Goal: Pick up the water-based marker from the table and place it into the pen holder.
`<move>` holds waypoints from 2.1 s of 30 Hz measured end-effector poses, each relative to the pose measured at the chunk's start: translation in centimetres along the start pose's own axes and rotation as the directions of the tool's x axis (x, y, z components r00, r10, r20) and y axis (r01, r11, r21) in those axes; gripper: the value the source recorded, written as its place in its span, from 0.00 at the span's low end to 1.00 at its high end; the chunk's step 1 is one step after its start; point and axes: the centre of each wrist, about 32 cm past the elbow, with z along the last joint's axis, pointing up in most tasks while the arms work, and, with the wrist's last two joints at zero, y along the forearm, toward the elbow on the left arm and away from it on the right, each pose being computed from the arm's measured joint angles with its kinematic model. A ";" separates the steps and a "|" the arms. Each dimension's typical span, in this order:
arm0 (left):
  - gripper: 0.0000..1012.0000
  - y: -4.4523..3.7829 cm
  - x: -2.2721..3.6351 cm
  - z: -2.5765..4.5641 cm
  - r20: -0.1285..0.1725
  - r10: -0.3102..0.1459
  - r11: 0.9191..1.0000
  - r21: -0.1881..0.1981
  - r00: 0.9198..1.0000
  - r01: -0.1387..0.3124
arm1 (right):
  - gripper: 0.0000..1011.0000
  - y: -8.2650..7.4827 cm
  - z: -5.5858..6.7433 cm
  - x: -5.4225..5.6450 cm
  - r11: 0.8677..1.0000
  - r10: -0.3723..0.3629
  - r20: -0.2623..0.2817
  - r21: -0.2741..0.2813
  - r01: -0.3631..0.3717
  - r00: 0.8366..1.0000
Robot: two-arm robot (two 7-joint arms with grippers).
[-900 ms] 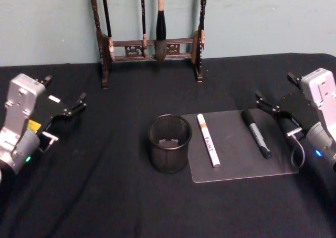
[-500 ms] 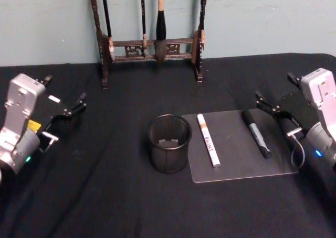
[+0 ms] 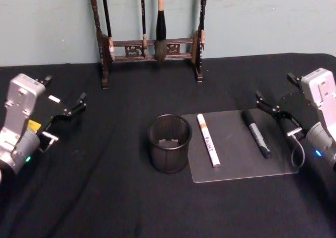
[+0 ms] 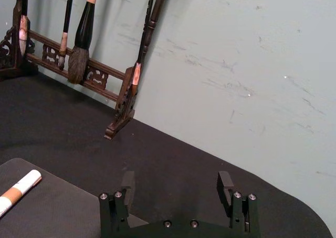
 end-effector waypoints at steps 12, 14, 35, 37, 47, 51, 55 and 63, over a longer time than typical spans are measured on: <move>0.99 0.00 0.00 0.00 0.000 0.000 1.000 0.000 1.000 0.000 | 0.99 0.0 0.0 0.0 1.000 0.000 0.000 0.000 0.000 1.000; 0.99 0.00 0.00 0.00 0.000 0.000 1.000 0.000 1.000 0.000 | 0.99 0.0 0.0 0.0 1.000 0.000 0.000 0.000 0.000 1.000; 0.99 0.00 0.00 0.00 0.000 0.000 1.000 0.000 1.000 0.000 | 0.99 0.0 0.0 0.0 1.000 0.000 0.000 0.000 0.000 1.000; 0.99 0.00 0.00 0.00 0.000 0.000 1.000 0.000 1.000 0.000 | 0.99 0.0 0.0 0.0 1.000 0.000 0.000 0.000 0.000 1.000; 0.99 0.00 0.00 0.00 0.000 0.000 1.000 0.000 1.000 0.000 | 0.99 0.0 0.0 0.0 1.000 0.000 0.000 0.000 0.000 1.000; 0.99 0.00 0.00 0.00 0.000 0.000 1.000 0.000 1.000 0.000 | 0.99 -0.1 0.1 0.0 1.000 0.012 -0.002 0.002 -0.012 1.000; 0.99 0.00 0.00 0.00 0.000 0.000 1.000 0.000 1.000 0.000 | 0.99 -0.2 0.5 0.0 0.999 0.033 -0.020 0.000 -0.033 0.999; 0.99 0.00 0.00 0.00 0.000 0.000 1.000 0.000 1.000 0.000 | 0.99 -0.4 1.7 0.2 0.995 0.083 -0.092 -0.048 -0.088 0.992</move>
